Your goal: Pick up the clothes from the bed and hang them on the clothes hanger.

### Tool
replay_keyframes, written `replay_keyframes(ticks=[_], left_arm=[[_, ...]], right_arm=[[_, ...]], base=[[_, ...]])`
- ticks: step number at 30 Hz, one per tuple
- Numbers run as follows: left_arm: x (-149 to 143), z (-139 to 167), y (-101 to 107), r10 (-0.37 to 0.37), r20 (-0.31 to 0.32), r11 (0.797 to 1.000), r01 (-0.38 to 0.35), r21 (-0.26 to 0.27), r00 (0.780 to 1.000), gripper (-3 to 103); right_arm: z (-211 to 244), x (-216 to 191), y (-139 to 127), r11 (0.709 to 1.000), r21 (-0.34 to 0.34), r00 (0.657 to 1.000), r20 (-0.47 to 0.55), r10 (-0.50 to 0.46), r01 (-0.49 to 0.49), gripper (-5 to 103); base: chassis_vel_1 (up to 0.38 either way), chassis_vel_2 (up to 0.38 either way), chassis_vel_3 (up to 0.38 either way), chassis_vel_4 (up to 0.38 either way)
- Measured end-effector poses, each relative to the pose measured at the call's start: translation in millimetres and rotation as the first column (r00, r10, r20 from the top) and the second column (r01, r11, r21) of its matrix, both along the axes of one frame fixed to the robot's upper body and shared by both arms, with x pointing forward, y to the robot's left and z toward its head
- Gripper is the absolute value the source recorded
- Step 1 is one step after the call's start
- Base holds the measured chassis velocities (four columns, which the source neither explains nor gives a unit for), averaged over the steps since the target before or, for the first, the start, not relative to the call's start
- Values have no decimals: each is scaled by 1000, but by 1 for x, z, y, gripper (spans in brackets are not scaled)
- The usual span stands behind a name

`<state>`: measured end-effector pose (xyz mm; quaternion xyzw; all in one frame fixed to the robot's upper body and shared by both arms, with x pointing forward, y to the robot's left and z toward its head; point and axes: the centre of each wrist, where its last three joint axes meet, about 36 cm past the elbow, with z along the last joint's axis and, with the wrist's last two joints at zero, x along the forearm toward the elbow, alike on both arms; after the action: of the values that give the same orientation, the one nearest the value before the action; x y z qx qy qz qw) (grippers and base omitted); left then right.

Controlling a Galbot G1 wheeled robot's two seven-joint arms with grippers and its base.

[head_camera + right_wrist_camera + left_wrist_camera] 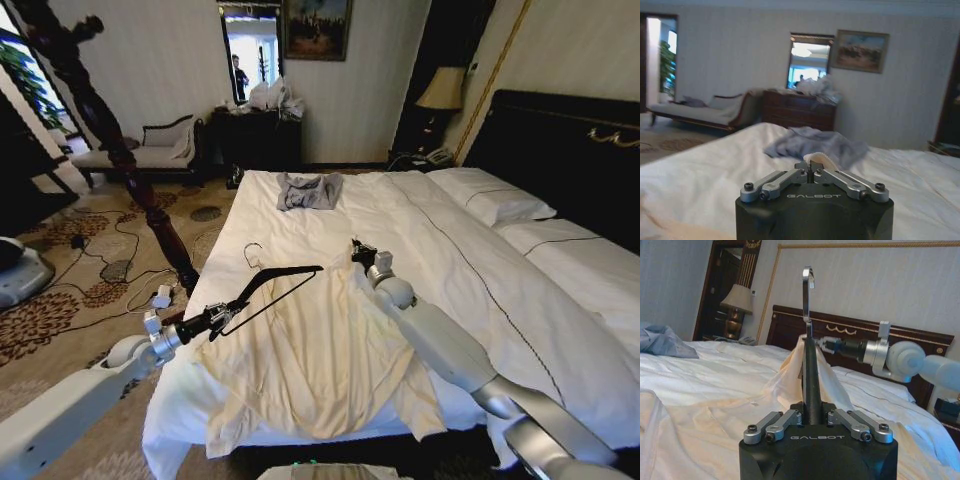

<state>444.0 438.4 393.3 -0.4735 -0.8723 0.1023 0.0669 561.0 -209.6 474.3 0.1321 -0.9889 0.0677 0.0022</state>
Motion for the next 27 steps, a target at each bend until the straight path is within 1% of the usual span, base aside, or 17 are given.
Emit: replay_keyframes(ticks=[2, 6, 10, 13, 15, 18, 21, 22, 26, 27], left_arm=[[2, -1, -2, -6, -3, 1000, 6, 5, 1000, 16], [10, -3, -6, -10, 2, 1000, 10, 1, 1000, 16], [16, -3, -13, -6, 8, 1000, 6, -18, 1000, 16], [25, -3, -24, -11, 12, 999, 11, -40, 1000, 16], [28, -4, -26, -14, 9, 999, 15, -45, 1000, 16], [32, -7, -31, -27, 4, 999, 27, -45, 1000, 16], [38, -15, -42, -59, -12, 998, 58, -35, 998, 16], [38, -15, -42, -59, -12, 998, 58, -35, 998, 16], [46, -21, -58, -96, -22, 995, 95, -34, 995, 16], [46, -21, -58, -96, -22, 995, 95, -34, 995, 16]], right_arm=[[8, -6, 8, 999, 11, 999, 12, 32, -32, 1], [16, -13, 12, 998, 25, 998, 22, 58, -59, 1], [20, -20, 17, 996, 38, 996, 26, 83, -84, 1], [23, -28, 19, 993, 51, 994, 23, 105, -106, 1], [24, -30, 18, 993, 53, 994, 23, 108, -109, 1], [26, -32, 17, 992, 56, 994, 25, 110, -111, 1], [35, -38, 16, 990, 77, 993, 27, 119, -120, 1], [35, -38, 16, 990, 77, 993, 27, 119, -120, 1], [42, -47, 18, 985, 98, 990, 29, 136, -138, 1], [42, -47, 18, 985, 98, 990, 29, 136, -138, 1]], base=[[0, 0, 0, 0], [0, 0, 0, 0], [0, 0, 0, 0], [0, 0, 0, 0], [0, 0, 0, 0], [0, 0, 0, 0], [0, 0, 0, 0], [0, 0, 0, 0], [0, 0, 0, 0], [0, 0, 0, 0]])
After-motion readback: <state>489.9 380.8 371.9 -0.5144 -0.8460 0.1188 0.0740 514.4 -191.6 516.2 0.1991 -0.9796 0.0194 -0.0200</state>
